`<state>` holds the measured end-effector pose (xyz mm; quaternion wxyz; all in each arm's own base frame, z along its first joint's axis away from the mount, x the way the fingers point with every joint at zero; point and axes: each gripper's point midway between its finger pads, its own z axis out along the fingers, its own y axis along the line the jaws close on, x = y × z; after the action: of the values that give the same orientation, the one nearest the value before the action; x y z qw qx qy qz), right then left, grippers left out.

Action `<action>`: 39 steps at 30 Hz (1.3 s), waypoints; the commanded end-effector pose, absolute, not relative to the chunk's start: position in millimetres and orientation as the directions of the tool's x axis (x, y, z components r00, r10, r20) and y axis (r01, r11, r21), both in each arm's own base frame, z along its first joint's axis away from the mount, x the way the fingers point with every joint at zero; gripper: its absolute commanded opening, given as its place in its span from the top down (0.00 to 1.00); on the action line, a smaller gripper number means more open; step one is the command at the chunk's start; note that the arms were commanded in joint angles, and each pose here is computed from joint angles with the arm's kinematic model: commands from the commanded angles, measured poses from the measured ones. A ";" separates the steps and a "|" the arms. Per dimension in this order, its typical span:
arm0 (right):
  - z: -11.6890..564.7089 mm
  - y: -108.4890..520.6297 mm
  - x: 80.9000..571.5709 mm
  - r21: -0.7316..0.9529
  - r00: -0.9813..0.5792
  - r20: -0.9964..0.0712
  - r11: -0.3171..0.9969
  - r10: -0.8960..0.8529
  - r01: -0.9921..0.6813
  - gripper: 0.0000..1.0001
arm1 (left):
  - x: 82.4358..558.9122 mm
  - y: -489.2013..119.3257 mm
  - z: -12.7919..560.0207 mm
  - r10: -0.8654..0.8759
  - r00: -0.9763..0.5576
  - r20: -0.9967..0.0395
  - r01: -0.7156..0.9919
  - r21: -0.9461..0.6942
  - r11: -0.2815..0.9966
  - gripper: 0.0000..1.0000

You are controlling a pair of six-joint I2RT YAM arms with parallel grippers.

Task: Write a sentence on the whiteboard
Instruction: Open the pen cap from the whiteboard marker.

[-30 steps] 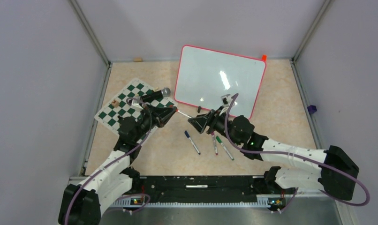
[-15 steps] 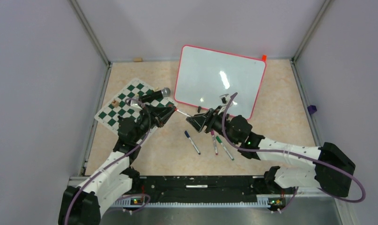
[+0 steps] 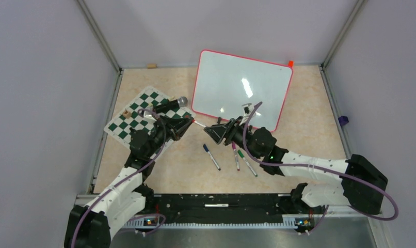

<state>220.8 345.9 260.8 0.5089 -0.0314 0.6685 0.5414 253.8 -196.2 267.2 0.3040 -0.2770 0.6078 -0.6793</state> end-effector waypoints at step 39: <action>277.9 379.9 230.1 0.708 -0.513 -0.693 0.343 0.507 -0.617 1.00 | 248.8 -200.2 250.9 -0.728 -0.686 0.012 0.052 -0.996 -0.066 1.00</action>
<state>228.5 373.9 247.3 0.4796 -0.0398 0.6850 0.5469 251.8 -199.7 246.1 0.2789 -0.2858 0.6260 -0.6698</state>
